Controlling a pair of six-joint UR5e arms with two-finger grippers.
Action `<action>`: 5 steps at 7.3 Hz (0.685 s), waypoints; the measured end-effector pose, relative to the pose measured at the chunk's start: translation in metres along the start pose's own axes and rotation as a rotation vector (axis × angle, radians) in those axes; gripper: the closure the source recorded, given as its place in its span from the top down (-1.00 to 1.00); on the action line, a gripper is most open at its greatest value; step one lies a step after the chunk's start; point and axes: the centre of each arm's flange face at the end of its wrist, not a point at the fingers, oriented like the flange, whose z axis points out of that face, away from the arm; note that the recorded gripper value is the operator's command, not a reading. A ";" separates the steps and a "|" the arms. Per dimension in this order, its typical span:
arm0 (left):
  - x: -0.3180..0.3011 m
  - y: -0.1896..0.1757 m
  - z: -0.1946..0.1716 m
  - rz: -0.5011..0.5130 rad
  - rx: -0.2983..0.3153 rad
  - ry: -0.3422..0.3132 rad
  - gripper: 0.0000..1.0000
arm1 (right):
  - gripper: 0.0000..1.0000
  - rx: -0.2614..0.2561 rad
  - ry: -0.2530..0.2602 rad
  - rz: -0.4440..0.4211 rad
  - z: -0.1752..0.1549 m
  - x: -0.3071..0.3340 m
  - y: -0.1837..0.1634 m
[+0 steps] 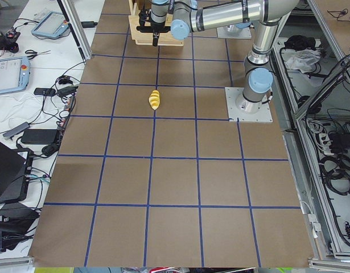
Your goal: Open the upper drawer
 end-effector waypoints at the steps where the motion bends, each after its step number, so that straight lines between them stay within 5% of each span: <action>1: -0.006 0.000 -0.011 -0.011 0.002 -0.003 1.00 | 1.00 0.000 0.000 0.000 0.000 0.000 0.000; 3: -0.023 -0.002 -0.060 -0.023 -0.016 -0.018 1.00 | 1.00 0.000 0.000 0.000 0.000 0.000 0.000; 5: -0.038 0.002 -0.122 -0.001 -0.057 -0.131 1.00 | 1.00 0.001 0.000 0.000 0.000 0.000 0.000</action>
